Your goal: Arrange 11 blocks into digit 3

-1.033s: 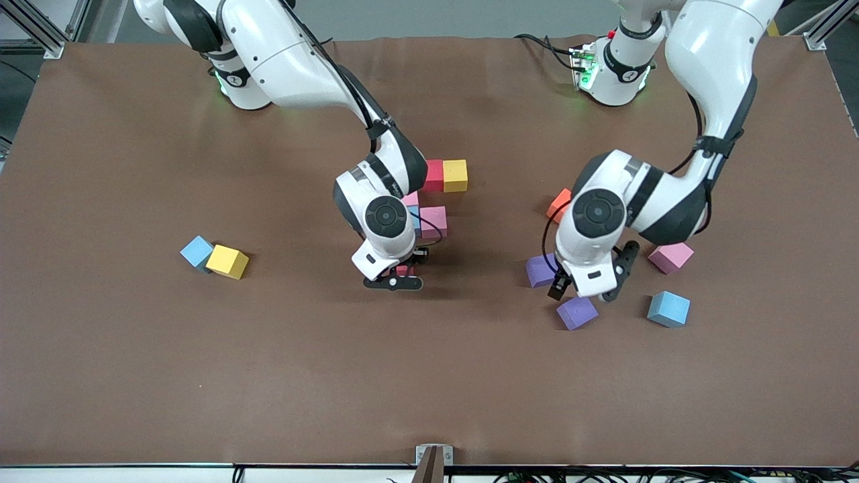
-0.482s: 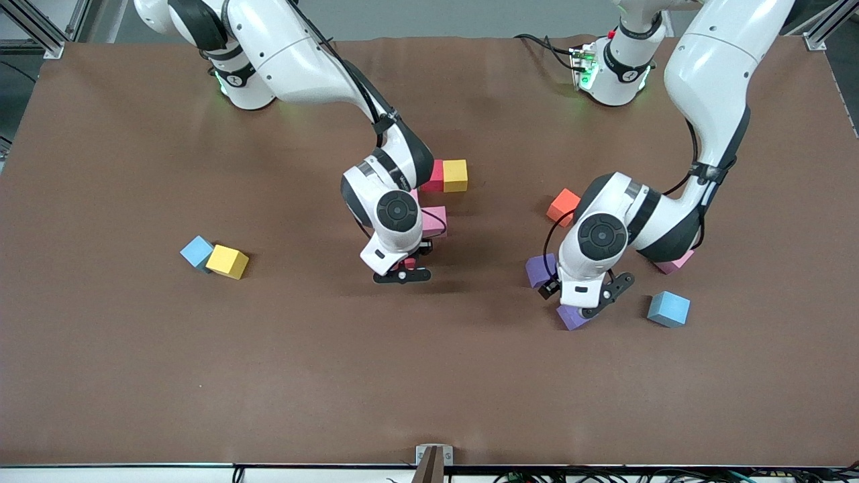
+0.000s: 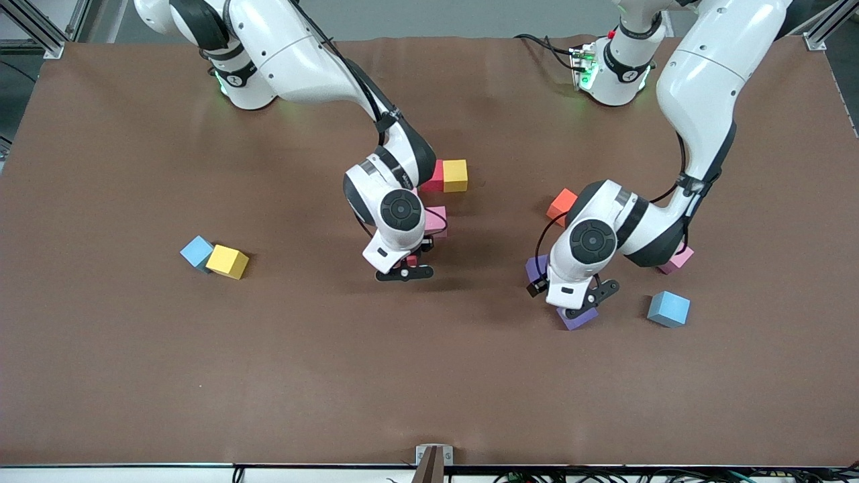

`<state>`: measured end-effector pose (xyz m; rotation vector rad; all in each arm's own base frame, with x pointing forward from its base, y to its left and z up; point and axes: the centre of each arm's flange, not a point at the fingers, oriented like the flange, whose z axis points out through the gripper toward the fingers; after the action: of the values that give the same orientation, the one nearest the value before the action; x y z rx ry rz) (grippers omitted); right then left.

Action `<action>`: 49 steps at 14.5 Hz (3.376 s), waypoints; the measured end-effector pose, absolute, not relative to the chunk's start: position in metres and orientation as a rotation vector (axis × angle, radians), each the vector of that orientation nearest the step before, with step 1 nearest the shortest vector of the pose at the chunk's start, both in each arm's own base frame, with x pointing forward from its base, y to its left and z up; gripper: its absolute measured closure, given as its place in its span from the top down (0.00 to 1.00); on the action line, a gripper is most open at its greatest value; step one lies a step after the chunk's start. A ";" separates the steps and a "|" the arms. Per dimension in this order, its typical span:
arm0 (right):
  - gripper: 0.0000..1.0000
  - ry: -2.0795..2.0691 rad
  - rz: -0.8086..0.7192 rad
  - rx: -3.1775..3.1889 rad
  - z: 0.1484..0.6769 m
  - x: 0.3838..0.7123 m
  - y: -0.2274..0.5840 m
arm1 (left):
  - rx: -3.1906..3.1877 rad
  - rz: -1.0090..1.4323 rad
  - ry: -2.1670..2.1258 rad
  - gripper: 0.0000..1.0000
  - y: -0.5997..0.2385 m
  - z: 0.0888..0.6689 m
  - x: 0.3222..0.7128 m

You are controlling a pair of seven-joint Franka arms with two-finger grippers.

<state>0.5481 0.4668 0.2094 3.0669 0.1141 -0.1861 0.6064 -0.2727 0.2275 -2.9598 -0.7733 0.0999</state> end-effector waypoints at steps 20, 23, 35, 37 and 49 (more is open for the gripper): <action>0.59 0.151 -0.210 3.073 0.209 0.542 0.480 | -3.045 0.183 -0.555 0.65 -0.278 0.203 0.591; 0.59 0.155 -0.263 3.047 0.209 0.537 0.479 | -3.032 0.196 -0.667 0.59 -0.279 0.204 0.592; 1.00 0.103 -0.230 3.068 0.228 0.552 0.481 | -2.723 0.222 -1.521 0.59 -0.341 0.225 0.563; 1.00 0.070 -0.228 3.074 0.251 0.570 0.472 | -2.617 0.224 -1.681 0.59 -0.357 0.226 0.553; 1.00 -0.039 -0.285 3.134 0.335 0.688 0.200 | -1.890 0.180 -2.388 0.59 -0.441 0.225 0.488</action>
<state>0.6884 0.2000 0.3349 3.1337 -0.0394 -0.2851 0.4879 -0.4406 0.2255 -1.8903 -2.3882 0.1799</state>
